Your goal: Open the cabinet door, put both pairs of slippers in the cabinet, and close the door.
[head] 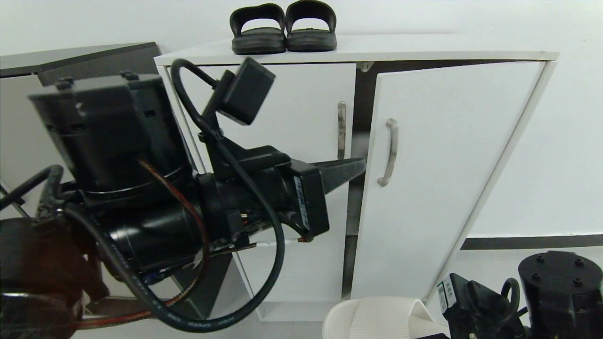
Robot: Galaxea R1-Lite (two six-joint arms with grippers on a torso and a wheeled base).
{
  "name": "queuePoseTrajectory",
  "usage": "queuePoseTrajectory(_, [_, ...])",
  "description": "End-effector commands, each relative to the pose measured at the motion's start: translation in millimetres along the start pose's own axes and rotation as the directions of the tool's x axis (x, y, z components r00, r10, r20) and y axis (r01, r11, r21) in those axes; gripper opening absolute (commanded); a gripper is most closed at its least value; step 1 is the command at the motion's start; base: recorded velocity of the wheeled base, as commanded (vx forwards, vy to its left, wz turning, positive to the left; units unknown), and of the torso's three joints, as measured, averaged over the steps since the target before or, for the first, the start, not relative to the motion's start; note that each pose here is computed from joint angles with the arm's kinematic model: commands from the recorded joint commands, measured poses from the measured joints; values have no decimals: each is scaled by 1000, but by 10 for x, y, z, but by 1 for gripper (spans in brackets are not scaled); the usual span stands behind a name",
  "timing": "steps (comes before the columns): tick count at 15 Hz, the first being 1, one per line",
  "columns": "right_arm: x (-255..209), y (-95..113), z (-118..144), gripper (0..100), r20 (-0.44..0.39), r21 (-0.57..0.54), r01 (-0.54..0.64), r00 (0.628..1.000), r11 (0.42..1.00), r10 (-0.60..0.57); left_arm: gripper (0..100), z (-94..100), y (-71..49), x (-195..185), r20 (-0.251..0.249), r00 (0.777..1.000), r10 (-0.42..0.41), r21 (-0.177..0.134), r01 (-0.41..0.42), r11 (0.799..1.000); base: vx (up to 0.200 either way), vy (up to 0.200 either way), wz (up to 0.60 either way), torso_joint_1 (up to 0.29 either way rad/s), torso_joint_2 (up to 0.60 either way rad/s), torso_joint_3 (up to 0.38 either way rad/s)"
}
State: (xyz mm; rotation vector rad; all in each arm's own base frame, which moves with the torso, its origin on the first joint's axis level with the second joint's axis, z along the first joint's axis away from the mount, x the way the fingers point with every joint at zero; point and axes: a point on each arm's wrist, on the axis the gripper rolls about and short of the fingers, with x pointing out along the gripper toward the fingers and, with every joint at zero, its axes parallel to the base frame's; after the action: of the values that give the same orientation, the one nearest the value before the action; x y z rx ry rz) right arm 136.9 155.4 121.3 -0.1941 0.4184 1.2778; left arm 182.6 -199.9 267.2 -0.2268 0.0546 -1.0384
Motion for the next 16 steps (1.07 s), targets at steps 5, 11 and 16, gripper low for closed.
queuePoseTrajectory(5, [-1,-2,11,0,6,-3,5,1000,1000,-5,0,114,292,65,11,1000,-17,11,17,1000,0,0,0,0,0,0])
queuePoseTrajectory(11, [0,-1,27,0,10,-9,16,1000,1000,-16,0,152,587,467,19,1000,22,12,-22,1000,0,0,0,0,0,0])
queuePoseTrajectory(16, [7,7,25,0,7,-8,12,1000,1000,-12,0,208,620,570,-18,999,26,0,-26,1000,0,0,0,0,0,0])
